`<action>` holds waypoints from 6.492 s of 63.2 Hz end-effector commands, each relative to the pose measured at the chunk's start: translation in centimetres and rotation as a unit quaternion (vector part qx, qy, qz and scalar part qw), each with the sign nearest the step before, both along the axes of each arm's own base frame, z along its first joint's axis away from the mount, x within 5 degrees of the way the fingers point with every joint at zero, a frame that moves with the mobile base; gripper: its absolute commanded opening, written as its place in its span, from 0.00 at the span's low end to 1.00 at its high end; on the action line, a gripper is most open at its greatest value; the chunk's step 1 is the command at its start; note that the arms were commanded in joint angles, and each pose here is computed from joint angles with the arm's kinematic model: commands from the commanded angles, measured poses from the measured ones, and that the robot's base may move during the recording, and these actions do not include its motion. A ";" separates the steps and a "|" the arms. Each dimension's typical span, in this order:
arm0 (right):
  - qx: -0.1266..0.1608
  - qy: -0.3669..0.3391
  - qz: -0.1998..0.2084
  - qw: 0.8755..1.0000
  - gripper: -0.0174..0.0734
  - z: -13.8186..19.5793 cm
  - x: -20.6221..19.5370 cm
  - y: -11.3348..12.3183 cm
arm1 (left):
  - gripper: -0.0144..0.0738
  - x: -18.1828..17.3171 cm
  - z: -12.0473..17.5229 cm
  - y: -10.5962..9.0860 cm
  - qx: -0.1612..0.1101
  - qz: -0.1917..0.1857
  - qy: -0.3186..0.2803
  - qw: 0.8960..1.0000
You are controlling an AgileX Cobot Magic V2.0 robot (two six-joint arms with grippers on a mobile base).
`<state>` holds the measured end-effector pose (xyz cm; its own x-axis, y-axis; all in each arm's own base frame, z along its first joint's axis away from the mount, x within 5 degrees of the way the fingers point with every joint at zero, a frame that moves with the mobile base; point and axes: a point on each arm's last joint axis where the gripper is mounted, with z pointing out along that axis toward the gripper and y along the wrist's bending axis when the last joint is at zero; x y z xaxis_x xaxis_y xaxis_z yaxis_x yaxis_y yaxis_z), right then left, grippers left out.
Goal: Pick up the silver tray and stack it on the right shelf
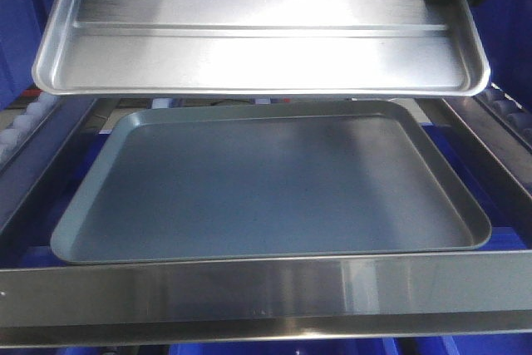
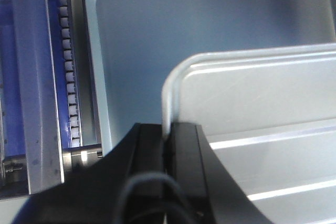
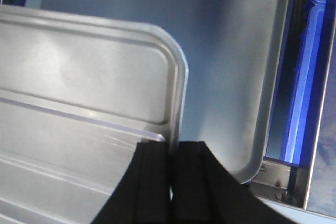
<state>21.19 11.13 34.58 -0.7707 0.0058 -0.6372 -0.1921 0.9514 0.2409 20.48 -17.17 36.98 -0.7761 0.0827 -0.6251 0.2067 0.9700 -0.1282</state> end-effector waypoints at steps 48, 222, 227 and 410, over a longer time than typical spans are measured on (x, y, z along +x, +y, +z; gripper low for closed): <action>-0.010 -0.055 0.002 0.998 0.25 1.9 0.0 -0.6 | 0.05 -0.2 1.9 1.1 0.010 0.007 -0.044 0.999; -0.097 0.004 -0.009 0.995 0.56 -0.2 8.2 -0.5 | 0.62 9.8 -6.9 -0.6 0.067 0.022 0.080 0.994; -0.094 -0.006 -0.010 0.996 0.47 0.2 7.1 -0.9 | 0.53 8.1 -5.2 -0.2 0.065 0.003 0.062 0.996; -0.005 -0.329 -0.001 0.944 0.25 -3.6 -14.9 -9.3 | 0.05 -15.0 -15.9 16.9 -0.062 0.117 -0.514 0.848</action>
<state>6.10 1.82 29.47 -0.3067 -0.0108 -0.9518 -0.2821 0.9560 0.0801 5.61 -0.35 20.79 0.1068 -0.0998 -0.9893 0.0733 0.9930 -0.0923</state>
